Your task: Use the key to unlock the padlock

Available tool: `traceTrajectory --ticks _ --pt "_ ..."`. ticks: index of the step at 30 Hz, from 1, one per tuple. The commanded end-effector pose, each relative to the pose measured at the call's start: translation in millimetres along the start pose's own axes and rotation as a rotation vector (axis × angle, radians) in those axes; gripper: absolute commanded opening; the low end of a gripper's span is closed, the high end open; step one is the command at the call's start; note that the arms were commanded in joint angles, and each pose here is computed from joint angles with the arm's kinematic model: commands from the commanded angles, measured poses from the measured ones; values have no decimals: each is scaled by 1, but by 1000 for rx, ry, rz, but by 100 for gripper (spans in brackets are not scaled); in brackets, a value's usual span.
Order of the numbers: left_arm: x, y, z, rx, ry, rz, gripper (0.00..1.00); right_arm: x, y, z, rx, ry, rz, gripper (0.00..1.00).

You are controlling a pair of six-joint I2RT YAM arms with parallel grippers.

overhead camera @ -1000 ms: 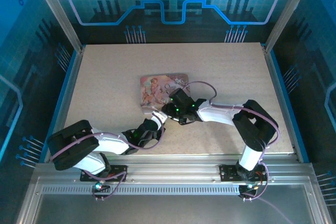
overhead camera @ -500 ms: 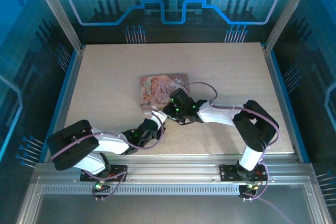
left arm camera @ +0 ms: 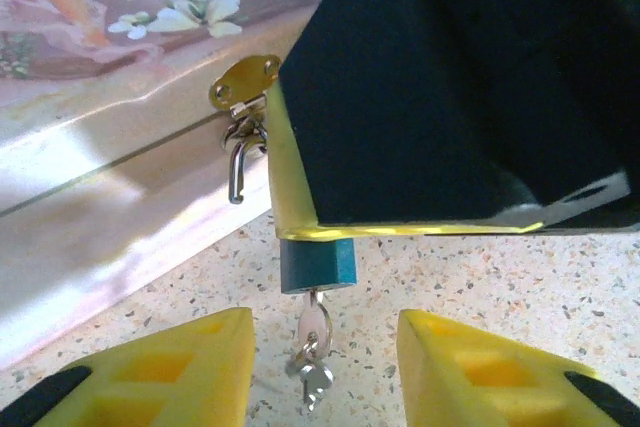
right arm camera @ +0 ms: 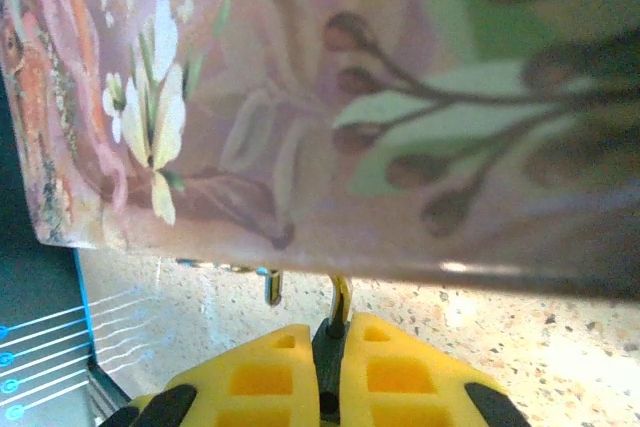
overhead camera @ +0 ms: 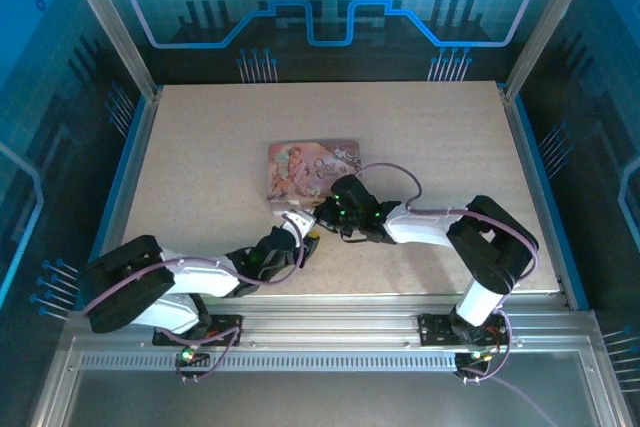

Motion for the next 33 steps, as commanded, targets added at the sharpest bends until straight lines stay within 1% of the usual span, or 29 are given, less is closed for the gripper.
traceTrajectory --ticks 1,8,12,15,18,21,27,29,31,33 --pt "9 -2 -6 25 -2 -89 44 -37 -15 5 42 -106 158 0" --pt "24 8 -21 62 -67 -288 48 -34 -14 0 10 -114 150 0" --pt "36 18 -30 89 -115 -415 51 -31 -12 -7 -40 -153 129 0" --pt "45 26 -34 115 -131 -474 52 -33 -11 -14 -90 -181 131 0" --pt "48 37 -35 125 -158 -494 52 -35 -11 -17 -121 -184 150 0" --pt "48 43 -34 118 -174 -504 52 -29 -10 -15 -117 -172 149 0" --pt "45 43 -28 107 -223 -538 50 -24 -11 -8 -107 -133 177 0" --pt "43 41 -26 105 -243 -521 49 -23 -11 -6 -100 -124 195 0" --pt "42 38 -26 93 -257 -478 47 -21 -12 -4 -93 -120 200 0" --pt "42 34 -27 64 -270 -420 47 -17 -11 -5 -96 -124 193 0"
Point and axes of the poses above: each hand's point on the last joint's axis, 136 mm out from that joint toward the fingers, its own z axis out along the fingers, its own x axis along the line the jaws close on, y = z × x, the point moved 5 cm from there along -z, back along the fingers, and after that the axes turned 1 degree about -z, right-handed, at the moved point
